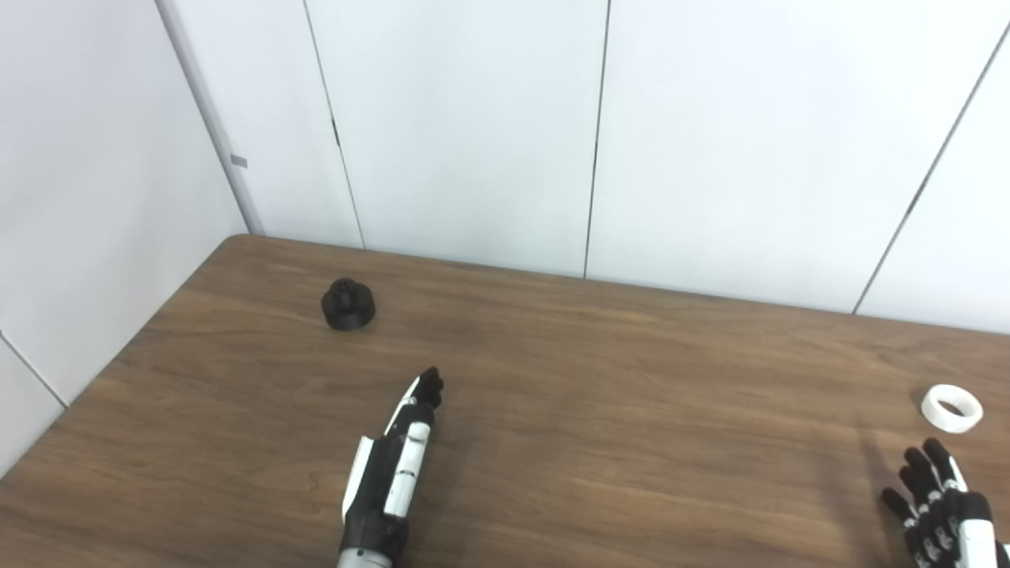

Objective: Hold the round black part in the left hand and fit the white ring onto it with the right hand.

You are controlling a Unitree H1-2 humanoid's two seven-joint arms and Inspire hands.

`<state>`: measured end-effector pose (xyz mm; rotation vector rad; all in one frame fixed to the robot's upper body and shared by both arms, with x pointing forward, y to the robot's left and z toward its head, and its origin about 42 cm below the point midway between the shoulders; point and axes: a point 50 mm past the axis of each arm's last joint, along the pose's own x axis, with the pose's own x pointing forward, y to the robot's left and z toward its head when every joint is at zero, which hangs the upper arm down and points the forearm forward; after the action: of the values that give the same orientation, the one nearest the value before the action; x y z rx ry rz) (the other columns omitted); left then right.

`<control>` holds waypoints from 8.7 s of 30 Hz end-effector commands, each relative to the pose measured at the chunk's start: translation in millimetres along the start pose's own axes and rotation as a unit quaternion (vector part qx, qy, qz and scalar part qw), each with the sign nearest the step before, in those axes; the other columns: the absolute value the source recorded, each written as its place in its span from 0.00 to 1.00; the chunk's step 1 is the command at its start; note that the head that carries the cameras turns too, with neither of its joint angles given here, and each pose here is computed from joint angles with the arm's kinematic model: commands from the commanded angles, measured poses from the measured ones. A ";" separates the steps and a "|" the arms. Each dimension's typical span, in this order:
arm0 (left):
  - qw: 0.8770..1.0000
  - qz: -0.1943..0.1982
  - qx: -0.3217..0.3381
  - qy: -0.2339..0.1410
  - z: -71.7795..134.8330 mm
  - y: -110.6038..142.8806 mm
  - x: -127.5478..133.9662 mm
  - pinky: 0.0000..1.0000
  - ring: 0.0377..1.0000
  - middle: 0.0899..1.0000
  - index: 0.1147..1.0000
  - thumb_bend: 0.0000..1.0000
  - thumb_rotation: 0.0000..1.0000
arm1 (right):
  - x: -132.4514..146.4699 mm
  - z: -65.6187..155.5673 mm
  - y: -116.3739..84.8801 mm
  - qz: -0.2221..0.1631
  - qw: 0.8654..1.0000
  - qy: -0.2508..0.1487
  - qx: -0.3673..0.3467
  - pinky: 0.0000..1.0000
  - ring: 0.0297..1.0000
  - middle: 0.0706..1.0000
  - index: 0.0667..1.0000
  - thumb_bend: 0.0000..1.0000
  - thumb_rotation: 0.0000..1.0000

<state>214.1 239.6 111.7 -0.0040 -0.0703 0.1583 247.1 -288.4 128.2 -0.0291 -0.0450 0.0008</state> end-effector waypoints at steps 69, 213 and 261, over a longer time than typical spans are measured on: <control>0.805 0.165 0.568 0.058 83.2 135.9 217.2 1.00 0.96 0.90 0.82 0.95 0.41 | 0.9 -6.7 -4.0 0.004 1.000 -0.011 -0.018 0.96 0.94 0.93 0.96 0.63 1.00; 0.845 -0.100 0.501 -0.158 60.3 -89.4 75.5 0.97 0.84 0.74 0.42 0.52 0.06 | 0.0 18.5 31.6 -0.006 0.999 -0.021 -0.036 0.88 0.90 0.91 0.94 0.70 1.00; 0.826 -0.225 0.510 -0.088 -24.3 -105.0 13.5 1.00 0.87 0.76 0.42 0.52 0.05 | 5.3 57.2 48.9 -0.022 0.999 -0.027 -0.034 0.94 0.92 0.92 0.96 0.62 1.00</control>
<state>259.5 124.3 109.0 1.0423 -0.2457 -0.2436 247.3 -238.1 166.1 -0.0936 -0.0208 -0.0407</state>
